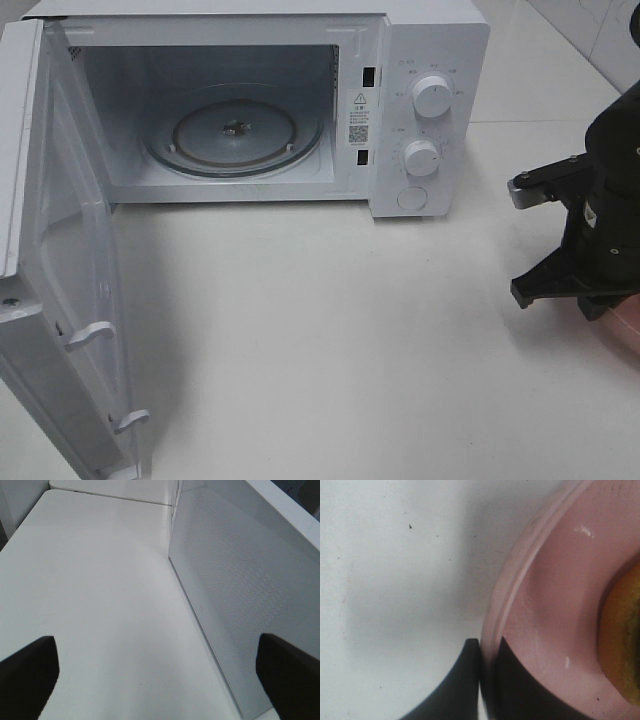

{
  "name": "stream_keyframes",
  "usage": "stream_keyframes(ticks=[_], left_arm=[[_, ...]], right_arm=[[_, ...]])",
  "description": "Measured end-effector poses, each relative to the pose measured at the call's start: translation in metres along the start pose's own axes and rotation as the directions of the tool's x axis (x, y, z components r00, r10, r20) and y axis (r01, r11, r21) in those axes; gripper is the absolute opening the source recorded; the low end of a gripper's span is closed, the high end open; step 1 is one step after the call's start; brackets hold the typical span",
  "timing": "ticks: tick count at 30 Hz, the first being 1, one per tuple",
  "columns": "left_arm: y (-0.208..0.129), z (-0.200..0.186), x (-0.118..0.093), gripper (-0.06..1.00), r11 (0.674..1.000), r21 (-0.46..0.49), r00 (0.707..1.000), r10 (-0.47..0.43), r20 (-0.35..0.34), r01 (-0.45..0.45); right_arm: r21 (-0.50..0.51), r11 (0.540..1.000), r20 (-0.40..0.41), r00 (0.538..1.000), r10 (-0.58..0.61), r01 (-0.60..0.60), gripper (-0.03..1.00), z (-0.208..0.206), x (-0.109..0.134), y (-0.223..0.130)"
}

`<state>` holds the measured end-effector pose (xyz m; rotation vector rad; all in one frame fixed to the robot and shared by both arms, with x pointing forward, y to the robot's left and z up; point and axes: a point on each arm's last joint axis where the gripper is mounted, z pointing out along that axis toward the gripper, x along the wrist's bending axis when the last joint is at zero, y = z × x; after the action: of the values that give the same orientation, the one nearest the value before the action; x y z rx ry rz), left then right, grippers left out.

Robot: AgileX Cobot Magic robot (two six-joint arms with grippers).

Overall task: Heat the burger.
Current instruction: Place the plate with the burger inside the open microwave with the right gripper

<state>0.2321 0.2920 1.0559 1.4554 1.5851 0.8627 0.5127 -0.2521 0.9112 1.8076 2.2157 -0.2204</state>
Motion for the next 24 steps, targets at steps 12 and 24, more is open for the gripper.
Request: stream_keyframes(ticks=[12, 24], left_arm=[[0.0, 0.0, 0.0, 0.99, 1.0, 0.0, 1.0, 0.0, 0.0, 0.0], [0.0, 0.0, 0.0, 0.99, 1.0, 0.0, 1.0, 0.0, 0.0, 0.0]], right_arm=[[0.001, 0.996, 0.063, 0.994, -0.093, 0.093, 0.04, -0.031, 0.019, -0.011], [0.01, 0.989, 0.08, 0.985, -0.15, 0.15, 0.04, -0.041, 0.034, -0.046]])
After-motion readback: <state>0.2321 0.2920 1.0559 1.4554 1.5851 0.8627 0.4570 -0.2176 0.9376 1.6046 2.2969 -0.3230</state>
